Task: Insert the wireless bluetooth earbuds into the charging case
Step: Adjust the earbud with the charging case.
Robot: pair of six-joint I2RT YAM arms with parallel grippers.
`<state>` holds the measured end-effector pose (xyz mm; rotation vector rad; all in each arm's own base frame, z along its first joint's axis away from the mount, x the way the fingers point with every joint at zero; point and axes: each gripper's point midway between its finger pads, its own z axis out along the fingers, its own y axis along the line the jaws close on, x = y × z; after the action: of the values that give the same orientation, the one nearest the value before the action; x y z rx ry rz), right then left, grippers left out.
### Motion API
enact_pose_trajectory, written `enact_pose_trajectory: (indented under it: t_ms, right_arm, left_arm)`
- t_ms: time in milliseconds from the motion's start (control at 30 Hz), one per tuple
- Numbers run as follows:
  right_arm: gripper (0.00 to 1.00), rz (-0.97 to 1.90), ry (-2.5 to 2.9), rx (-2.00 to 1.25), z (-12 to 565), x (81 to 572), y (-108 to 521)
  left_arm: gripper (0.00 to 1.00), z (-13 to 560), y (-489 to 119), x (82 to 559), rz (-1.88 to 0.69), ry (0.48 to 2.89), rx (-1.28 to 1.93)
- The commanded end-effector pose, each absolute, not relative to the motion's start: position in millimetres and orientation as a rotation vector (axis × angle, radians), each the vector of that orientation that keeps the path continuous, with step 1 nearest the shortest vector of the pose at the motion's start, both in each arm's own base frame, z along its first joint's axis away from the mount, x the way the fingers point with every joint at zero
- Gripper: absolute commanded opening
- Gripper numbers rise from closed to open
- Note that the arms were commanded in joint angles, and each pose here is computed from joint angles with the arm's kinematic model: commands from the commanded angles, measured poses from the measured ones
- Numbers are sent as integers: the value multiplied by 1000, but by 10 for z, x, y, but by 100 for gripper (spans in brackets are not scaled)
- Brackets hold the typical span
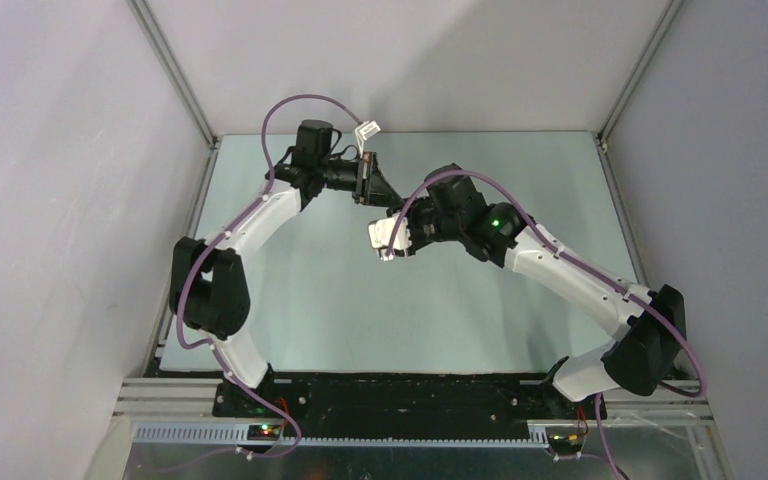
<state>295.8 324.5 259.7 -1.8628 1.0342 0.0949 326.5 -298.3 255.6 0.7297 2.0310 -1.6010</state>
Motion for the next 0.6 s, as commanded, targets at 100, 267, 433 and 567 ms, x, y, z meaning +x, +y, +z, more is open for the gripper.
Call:
enact_pose_trajectory:
  t_ms: [100,267,433,567]
  right_arm:
    - [46,21,1016,-1748,2883,3141,3240]
    - [46,-9,1035,-1763,2799,3169,3203]
    - [33,-4,1081,-1787,2694,3144,3145]
    - [27,91,1058,-1727,2932,2956,3148]
  left_arm:
    - [0,2774,-2997,3194,-1629,1965,783]
    - [0,2782,-3000,3197,-1632,1964,785]
    - [0,2781,-2995,3203,-1628,1962,784]
    - [0,2757,-2994,3208,-1627,1970,778]
